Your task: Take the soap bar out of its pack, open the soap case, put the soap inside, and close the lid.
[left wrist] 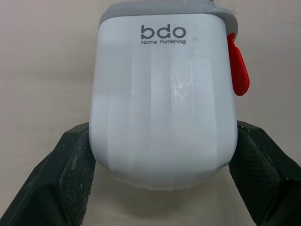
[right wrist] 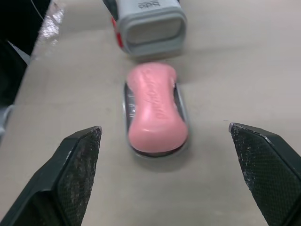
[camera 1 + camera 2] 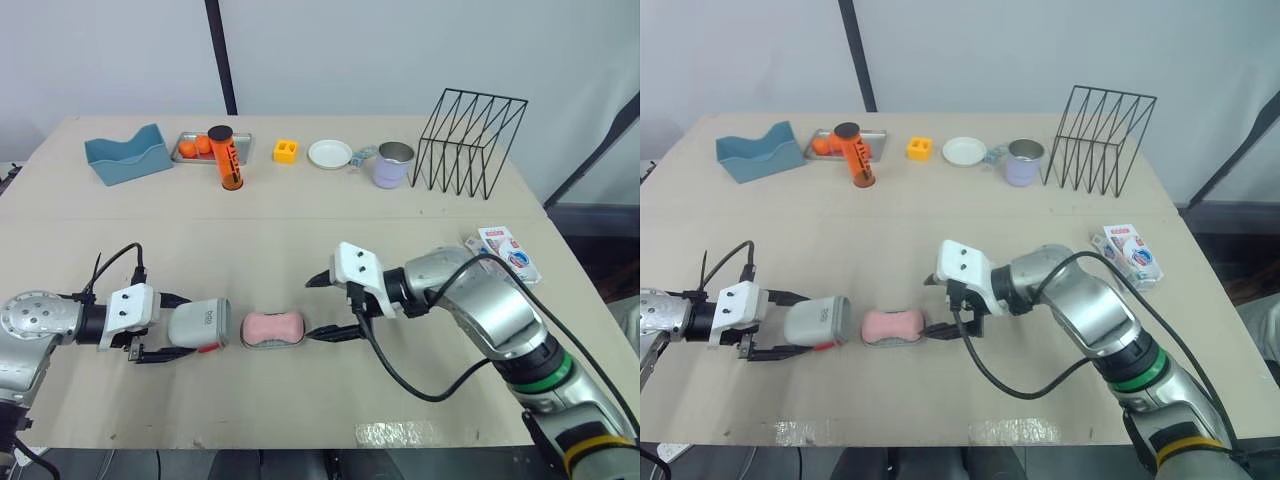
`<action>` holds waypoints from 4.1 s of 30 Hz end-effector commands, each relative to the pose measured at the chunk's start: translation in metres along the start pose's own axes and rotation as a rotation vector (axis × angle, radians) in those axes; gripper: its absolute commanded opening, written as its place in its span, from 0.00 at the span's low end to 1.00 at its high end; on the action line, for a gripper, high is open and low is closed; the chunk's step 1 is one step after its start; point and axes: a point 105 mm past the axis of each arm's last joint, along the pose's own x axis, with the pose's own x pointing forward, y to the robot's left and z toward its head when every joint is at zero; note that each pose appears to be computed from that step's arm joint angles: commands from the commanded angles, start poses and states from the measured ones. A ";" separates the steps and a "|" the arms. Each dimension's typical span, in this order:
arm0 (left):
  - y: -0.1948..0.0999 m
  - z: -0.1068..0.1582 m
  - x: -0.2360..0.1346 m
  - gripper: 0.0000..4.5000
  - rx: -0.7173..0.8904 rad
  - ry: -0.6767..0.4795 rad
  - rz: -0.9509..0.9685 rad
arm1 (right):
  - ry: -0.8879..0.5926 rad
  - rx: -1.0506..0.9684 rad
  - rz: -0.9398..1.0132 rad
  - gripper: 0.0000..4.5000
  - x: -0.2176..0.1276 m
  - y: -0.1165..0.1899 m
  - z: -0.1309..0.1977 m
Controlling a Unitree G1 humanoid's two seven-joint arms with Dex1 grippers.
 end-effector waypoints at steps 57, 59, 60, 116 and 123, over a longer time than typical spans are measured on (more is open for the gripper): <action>0.016 0.015 -0.011 0.79 0.102 0.028 0.025 | 0.146 0.082 0.032 1.00 0.035 0.012 0.008; 0.016 0.015 -0.011 0.79 0.101 0.029 0.023 | 0.156 0.093 0.033 1.00 0.036 0.014 0.005; 0.016 0.015 -0.010 0.79 0.102 0.032 0.022 | 0.162 0.098 0.031 1.00 0.037 0.015 0.004; 0.017 0.022 0.012 0.78 0.157 -0.010 -0.052 | 0.241 0.069 -0.118 0.55 0.011 -0.010 -0.022; 0.020 0.021 0.037 0.78 0.184 -0.033 -0.046 | 0.257 0.057 -0.105 0.55 0.005 -0.012 -0.021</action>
